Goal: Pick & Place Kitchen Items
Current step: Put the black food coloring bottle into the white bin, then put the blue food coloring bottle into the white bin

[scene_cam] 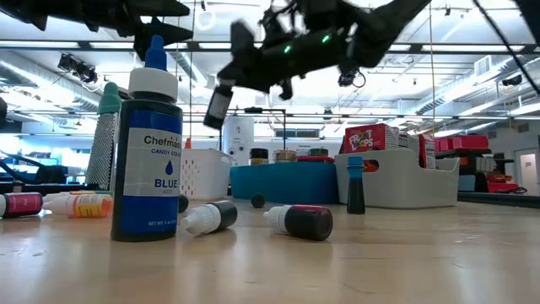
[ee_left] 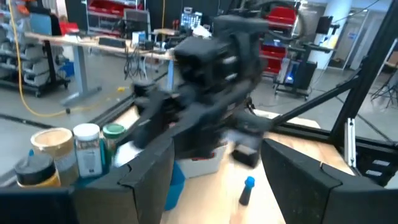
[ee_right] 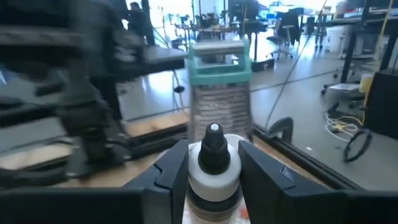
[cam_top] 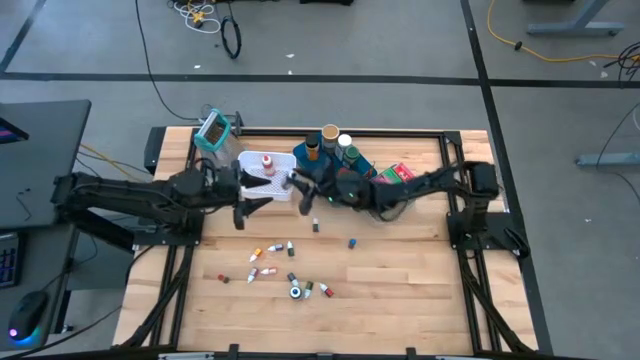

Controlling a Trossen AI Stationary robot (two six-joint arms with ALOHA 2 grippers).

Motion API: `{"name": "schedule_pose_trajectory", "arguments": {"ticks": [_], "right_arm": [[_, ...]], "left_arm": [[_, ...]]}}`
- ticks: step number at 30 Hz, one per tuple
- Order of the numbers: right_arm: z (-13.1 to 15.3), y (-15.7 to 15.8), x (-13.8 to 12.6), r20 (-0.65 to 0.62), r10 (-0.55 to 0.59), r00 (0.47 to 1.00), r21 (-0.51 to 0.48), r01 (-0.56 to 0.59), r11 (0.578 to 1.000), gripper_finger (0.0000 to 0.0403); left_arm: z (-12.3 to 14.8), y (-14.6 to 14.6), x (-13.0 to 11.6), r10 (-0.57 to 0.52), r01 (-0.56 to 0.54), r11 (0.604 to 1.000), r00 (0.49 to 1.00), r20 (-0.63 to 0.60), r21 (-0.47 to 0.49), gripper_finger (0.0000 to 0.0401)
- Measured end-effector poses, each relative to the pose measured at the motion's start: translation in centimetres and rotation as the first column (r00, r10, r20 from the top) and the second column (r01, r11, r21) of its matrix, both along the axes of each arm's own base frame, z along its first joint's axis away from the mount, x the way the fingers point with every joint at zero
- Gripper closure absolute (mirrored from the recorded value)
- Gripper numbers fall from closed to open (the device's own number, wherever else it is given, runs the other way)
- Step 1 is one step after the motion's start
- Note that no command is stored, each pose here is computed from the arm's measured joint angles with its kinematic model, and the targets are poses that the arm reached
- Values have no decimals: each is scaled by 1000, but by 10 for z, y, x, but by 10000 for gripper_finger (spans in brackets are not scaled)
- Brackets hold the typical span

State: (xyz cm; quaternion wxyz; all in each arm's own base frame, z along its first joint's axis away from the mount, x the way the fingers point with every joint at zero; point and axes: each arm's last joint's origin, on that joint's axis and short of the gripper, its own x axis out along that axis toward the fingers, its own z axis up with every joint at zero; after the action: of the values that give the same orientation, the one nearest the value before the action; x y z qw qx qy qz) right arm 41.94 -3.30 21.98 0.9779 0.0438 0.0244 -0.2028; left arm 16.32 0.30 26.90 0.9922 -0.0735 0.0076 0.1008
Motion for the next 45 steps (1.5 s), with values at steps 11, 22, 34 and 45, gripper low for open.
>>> {"name": "schedule_pose_trajectory", "arguments": {"ticks": [11,22,34,45], "right_arm": [[-48,-72,49,-150,-68,986,22,72,997,283],[-70,-95,51,-241,-102,965,-22,99,995,249],[-50,-90,51,-220,-43,974,-82,25,996,178],[47,-46,12,-325,76,943,-46,-96,994,182]], "left_arm": [[0,0,-3,-1,1,999,1000,-13,32,150],[-1,0,-3,-1,2,999,1000,-26,32,150],[-5,-3,-1,-107,109,994,992,-64,24,150],[-30,-32,34,-495,504,863,855,-152,27,150]]}}
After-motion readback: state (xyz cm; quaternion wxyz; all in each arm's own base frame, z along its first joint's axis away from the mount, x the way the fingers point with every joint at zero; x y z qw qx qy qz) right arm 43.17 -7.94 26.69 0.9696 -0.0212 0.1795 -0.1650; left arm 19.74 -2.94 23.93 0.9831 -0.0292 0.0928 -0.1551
